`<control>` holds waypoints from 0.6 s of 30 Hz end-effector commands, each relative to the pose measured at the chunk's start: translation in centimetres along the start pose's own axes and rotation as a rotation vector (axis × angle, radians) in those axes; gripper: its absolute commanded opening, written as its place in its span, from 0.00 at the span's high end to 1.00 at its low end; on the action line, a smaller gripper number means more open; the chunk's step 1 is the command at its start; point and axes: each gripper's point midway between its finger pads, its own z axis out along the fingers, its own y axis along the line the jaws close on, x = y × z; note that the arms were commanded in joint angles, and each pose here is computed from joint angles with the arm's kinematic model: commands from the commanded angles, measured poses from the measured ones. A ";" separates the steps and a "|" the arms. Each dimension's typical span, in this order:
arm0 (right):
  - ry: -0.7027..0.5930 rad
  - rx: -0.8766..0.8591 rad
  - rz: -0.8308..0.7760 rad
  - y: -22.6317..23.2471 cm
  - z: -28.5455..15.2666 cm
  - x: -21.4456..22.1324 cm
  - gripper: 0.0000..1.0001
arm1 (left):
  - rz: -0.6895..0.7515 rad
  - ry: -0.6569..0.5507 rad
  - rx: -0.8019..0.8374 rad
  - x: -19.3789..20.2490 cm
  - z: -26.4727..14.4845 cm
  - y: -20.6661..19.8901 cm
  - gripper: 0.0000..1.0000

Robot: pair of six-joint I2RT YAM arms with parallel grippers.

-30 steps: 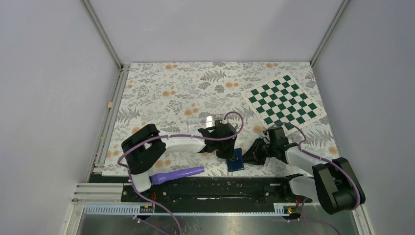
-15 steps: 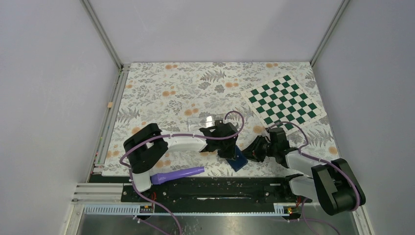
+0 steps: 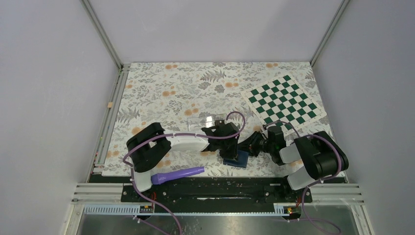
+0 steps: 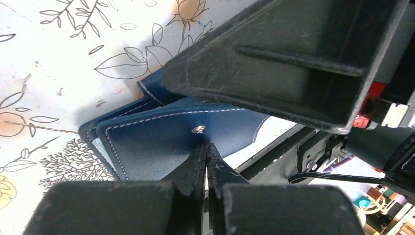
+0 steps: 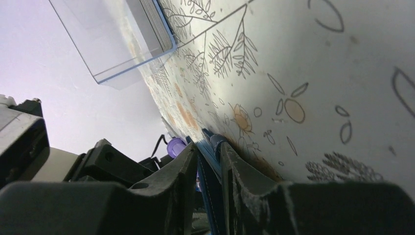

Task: Put the credit cards into the card holder
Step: Close the card holder at the center of the board.

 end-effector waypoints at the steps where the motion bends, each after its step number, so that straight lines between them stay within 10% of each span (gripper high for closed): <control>1: -0.006 -0.179 -0.066 4.8 0.4 -1.2 0.70 | -0.017 0.126 -0.175 3.9 2.1 5.1 1.00; 18: -0.075 -0.190 -0.094 7.7 0.0 -5.4 0.70 | 0.002 0.129 -0.184 4.0 2.1 5.0 1.00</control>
